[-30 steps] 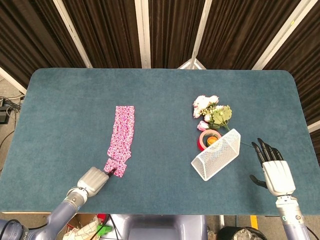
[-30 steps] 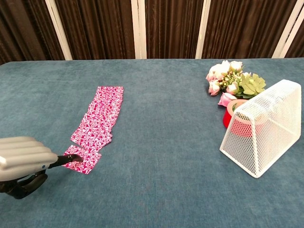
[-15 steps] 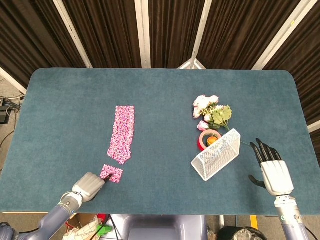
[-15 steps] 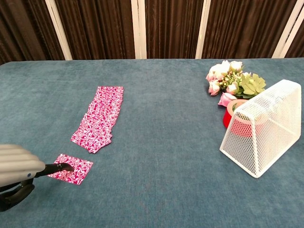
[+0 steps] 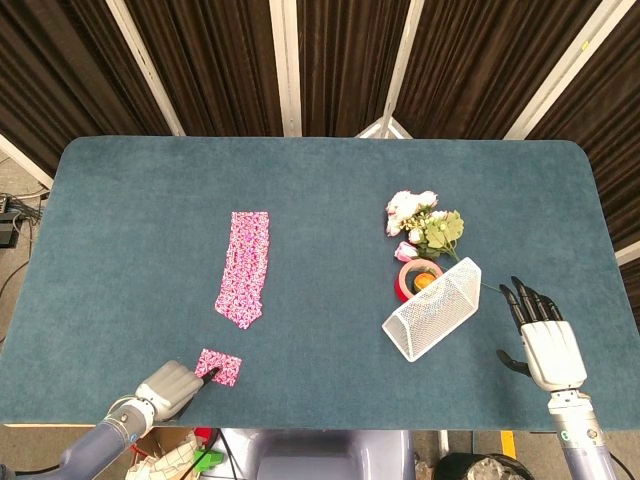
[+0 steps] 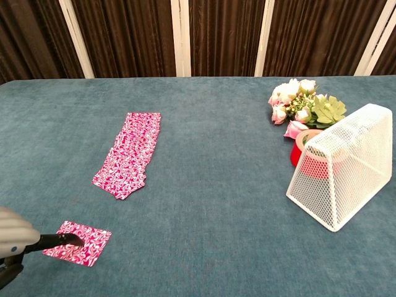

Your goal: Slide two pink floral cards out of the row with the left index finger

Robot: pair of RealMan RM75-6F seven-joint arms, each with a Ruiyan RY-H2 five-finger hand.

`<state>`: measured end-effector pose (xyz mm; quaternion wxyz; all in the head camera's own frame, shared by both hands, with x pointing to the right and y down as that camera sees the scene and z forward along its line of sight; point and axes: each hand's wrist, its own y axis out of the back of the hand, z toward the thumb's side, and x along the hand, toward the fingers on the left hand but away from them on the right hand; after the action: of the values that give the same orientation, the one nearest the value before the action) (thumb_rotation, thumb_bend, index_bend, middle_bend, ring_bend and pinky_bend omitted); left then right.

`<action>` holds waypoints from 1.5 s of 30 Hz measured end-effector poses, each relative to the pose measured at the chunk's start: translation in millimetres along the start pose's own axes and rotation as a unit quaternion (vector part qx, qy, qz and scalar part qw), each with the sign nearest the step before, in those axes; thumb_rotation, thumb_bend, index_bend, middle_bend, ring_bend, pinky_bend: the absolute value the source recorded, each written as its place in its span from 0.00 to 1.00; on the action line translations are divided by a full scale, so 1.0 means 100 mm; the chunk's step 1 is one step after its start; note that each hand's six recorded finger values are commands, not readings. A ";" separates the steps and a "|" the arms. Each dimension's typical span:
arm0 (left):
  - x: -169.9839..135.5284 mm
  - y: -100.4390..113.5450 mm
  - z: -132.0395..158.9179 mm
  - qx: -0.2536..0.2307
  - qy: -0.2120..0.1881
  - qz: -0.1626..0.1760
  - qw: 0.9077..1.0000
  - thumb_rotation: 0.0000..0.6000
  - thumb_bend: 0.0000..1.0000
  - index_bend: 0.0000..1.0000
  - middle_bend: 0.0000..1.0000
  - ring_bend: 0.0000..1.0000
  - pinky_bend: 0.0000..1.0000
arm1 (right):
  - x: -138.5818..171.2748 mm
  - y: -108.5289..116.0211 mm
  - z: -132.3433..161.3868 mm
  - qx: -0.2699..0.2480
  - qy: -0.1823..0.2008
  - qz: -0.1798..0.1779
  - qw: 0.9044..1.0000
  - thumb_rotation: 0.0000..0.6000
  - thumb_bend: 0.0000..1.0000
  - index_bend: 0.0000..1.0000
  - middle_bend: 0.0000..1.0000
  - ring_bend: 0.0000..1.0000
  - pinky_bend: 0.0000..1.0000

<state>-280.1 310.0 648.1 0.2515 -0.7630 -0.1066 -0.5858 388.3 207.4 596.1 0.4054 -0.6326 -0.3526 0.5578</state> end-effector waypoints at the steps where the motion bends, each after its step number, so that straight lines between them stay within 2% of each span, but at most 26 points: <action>1: -0.02 0.00 0.00 0.000 -0.001 -0.002 1.000 1.00 1.00 0.02 0.81 0.75 0.67 | 0.00 0.00 0.00 0.000 0.000 0.001 1.000 1.00 0.18 0.00 0.00 0.13 0.18; 7: -0.13 0.03 -0.02 -0.008 0.000 -0.002 1.000 1.00 1.00 0.02 0.81 0.75 0.67 | -0.01 -0.01 0.00 0.003 -0.001 0.002 1.000 1.00 0.18 0.00 0.00 0.13 0.18; 12: -0.20 0.15 0.02 -0.010 -0.010 0.024 1.000 1.00 0.99 0.02 0.81 0.75 0.67 | -0.01 -0.03 0.01 0.004 0.000 0.004 1.000 1.00 0.18 0.00 0.00 0.13 0.18; 15: -0.24 0.28 0.03 -0.009 -0.016 0.059 0.998 1.00 0.99 0.02 0.81 0.74 0.67 | -0.01 -0.04 0.01 0.004 -0.001 0.006 1.000 1.00 0.18 0.00 0.00 0.13 0.18; 18: -0.30 0.43 -0.01 0.000 -0.013 0.109 0.994 1.00 0.98 0.02 0.81 0.74 0.67 | -0.01 -0.04 0.00 0.002 -0.002 0.006 1.000 1.00 0.18 0.00 0.00 0.13 0.18; 22: -0.36 0.58 -0.19 0.011 0.020 0.180 0.983 1.00 0.98 0.02 0.81 0.74 0.67 | -0.01 -0.04 0.01 0.001 -0.001 0.007 1.000 1.00 0.18 0.00 0.00 0.13 0.18; 27: -0.34 0.64 -0.40 0.021 0.063 0.217 0.974 1.00 0.97 0.01 0.81 0.74 0.67 | -0.01 -0.04 0.01 0.001 -0.001 0.009 1.000 1.00 0.18 0.00 0.00 0.13 0.18; 33: -0.22 0.67 -0.55 0.012 0.092 0.217 0.972 1.00 0.97 0.01 0.81 0.74 0.67 | -0.01 -0.05 0.01 0.001 -0.002 0.010 1.000 1.00 0.18 0.00 0.00 0.13 0.18; 39: 0.02 0.78 -0.63 -0.006 0.094 0.203 0.975 1.00 0.97 0.01 0.81 0.74 0.67 | -0.02 -0.06 0.00 0.002 -0.003 0.012 1.000 1.00 0.18 0.00 0.00 0.13 0.18; 45: 0.20 0.84 -0.61 -0.005 0.095 0.186 0.978 1.00 0.97 0.01 0.81 0.74 0.67 | -0.03 -0.06 -0.01 0.001 -0.003 0.012 1.000 1.00 0.18 0.00 0.00 0.13 0.18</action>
<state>-287.1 205.0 656.6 0.3614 -0.7117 0.0640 -0.5990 388.8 207.4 602.7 0.3985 -0.6344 -0.3454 0.5652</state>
